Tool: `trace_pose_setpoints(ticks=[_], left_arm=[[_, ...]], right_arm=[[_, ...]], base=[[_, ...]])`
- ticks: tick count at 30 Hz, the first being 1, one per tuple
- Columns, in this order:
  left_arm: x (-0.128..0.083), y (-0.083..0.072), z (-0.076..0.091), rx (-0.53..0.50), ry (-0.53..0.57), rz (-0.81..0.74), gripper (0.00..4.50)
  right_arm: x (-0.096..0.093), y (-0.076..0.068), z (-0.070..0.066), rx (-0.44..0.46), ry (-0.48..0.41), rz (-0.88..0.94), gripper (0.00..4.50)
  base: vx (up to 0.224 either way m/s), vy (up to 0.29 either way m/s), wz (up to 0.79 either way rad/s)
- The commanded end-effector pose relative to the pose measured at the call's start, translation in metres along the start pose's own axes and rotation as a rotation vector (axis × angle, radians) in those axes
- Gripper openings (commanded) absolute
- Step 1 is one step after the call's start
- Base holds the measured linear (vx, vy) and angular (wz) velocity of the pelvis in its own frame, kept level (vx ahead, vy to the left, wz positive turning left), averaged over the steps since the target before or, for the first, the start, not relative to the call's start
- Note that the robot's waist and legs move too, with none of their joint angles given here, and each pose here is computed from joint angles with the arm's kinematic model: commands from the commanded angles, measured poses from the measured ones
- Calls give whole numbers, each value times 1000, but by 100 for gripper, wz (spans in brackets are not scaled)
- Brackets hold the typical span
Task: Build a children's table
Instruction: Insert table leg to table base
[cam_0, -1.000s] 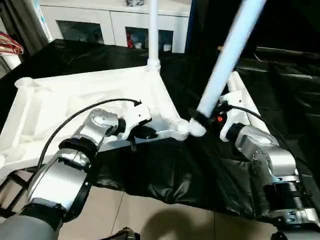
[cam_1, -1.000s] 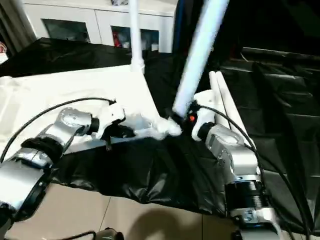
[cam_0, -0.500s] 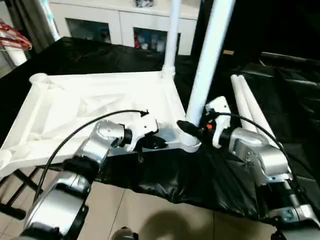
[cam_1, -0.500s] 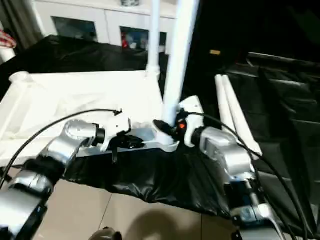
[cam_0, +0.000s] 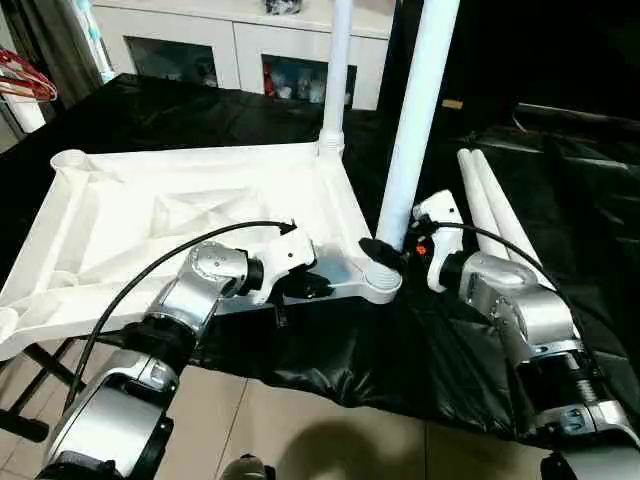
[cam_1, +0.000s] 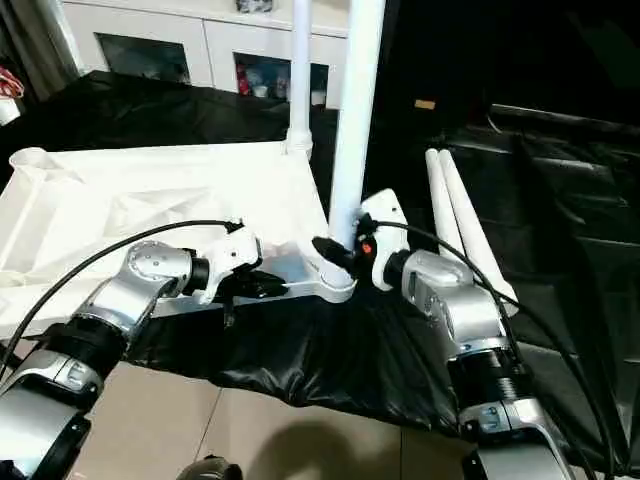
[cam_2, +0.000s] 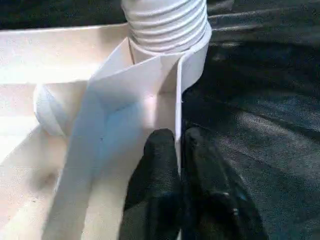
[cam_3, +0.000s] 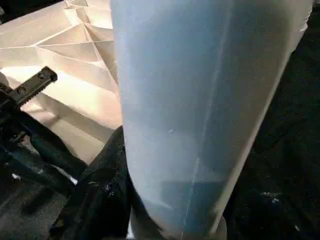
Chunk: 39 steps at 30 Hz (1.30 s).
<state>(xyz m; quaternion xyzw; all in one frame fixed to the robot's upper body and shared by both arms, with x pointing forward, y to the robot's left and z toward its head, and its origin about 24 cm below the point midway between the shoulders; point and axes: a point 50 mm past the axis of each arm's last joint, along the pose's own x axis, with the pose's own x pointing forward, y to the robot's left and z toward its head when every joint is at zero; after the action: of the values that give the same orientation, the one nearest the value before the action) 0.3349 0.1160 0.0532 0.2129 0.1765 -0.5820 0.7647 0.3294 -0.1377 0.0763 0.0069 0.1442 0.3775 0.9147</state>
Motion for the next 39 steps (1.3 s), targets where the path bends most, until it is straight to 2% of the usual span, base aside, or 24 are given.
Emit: trace_pose_setpoints(ticks=[1, 8, 16, 23, 29, 33, 39], left_arm=[[1, -1, -6, -12, 28, 2, 82], [-4, 1, -13, -30, 60, -12, 84], [-1, 1, -15, -39, 95, -57, 6], [1, 4, -10, -46, 82, -61, 0], [3, 4, -9, -55, 57, -49, 0], [1, 3, -9, -64, 23, -30, 0], [0, 3, -9, -66, 5, -1, 0]], right_arm=[[-1, -6, 3, -5, -16, -36, 191], [-1, -8, 3, 0, -20, -41, 191], [1, -7, 1, -1, -16, -33, 191], [4, -8, 0, 3, -6, -27, 191], [2, -11, -4, 58, -32, -33, 190], [-6, -18, -14, 150, -85, -64, 190], [-17, -18, -33, 215, -122, -90, 190]], base=[[0, 0, 0], [0, 0, 0], [0, 0, 0], [0, 0, 0], [0, 0, 0], [0, 0, 0], [0, 0, 0]])
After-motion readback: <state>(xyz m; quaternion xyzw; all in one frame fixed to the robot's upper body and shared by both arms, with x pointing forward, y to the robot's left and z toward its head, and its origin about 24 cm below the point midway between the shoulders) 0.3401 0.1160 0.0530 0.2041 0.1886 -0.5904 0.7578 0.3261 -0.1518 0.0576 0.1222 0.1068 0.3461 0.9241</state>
